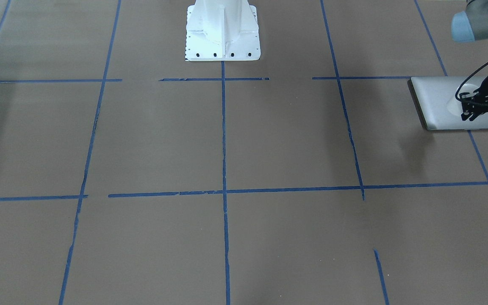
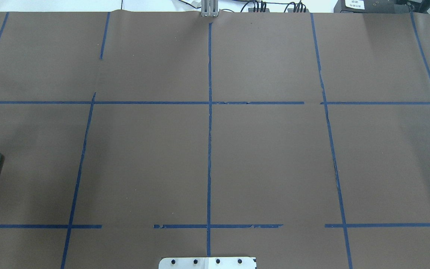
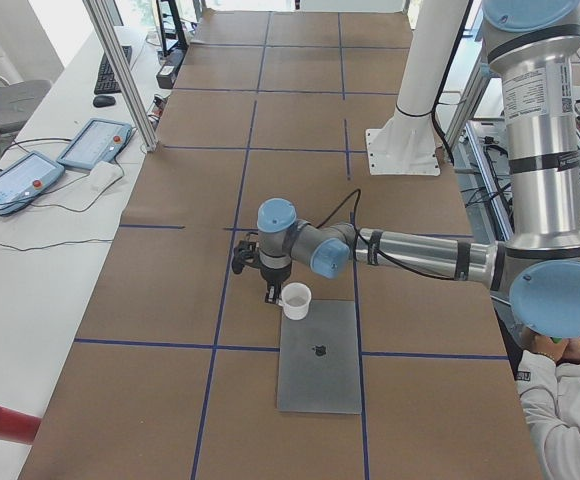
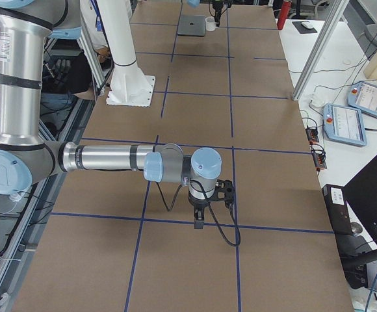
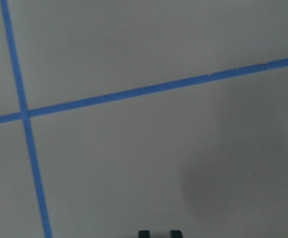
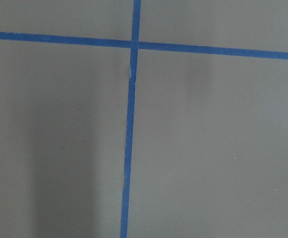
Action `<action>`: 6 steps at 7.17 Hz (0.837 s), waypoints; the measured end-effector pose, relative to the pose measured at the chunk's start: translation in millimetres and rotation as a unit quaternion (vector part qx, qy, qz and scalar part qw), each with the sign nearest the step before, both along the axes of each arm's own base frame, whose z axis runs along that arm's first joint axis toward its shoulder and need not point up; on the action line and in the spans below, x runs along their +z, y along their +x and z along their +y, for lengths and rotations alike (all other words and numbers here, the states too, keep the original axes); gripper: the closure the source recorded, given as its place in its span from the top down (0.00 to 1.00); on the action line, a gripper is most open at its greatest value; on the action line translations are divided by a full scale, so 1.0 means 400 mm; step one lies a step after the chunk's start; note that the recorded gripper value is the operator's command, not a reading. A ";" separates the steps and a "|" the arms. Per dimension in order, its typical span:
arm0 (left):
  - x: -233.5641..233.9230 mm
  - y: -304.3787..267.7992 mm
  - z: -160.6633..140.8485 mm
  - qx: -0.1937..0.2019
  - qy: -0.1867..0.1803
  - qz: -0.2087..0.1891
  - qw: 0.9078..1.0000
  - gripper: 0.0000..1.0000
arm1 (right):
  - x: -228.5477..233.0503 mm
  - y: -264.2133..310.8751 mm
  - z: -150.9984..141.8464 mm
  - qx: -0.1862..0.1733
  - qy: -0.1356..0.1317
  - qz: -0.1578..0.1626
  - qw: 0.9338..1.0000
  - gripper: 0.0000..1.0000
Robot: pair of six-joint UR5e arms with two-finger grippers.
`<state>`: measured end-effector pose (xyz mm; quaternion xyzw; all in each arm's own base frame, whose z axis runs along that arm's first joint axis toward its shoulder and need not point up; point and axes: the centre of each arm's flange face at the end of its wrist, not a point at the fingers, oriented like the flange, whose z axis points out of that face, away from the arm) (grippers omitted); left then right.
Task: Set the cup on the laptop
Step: 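Lift the cup with the left gripper and carry it toward the laptop, then lower the held cup with the left gripper onto the silver laptop lid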
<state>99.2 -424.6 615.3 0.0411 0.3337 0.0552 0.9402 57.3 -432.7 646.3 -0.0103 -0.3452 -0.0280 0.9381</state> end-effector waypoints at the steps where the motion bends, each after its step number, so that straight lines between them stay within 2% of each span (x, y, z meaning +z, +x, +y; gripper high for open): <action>1: 0.058 -0.018 0.029 0.000 -0.012 -0.005 1.000 0.00 | 0.000 0.000 0.000 0.000 0.000 0.000 1.000 1.00; 3: 0.181 -0.035 0.065 -0.001 -0.001 0.000 1.000 0.00 | 0.000 0.000 0.000 0.000 0.000 0.000 1.000 1.00; 6: 0.231 -0.039 0.079 -0.003 0.014 0.011 1.000 0.00 | 0.000 0.000 0.000 0.000 0.001 0.000 1.000 1.00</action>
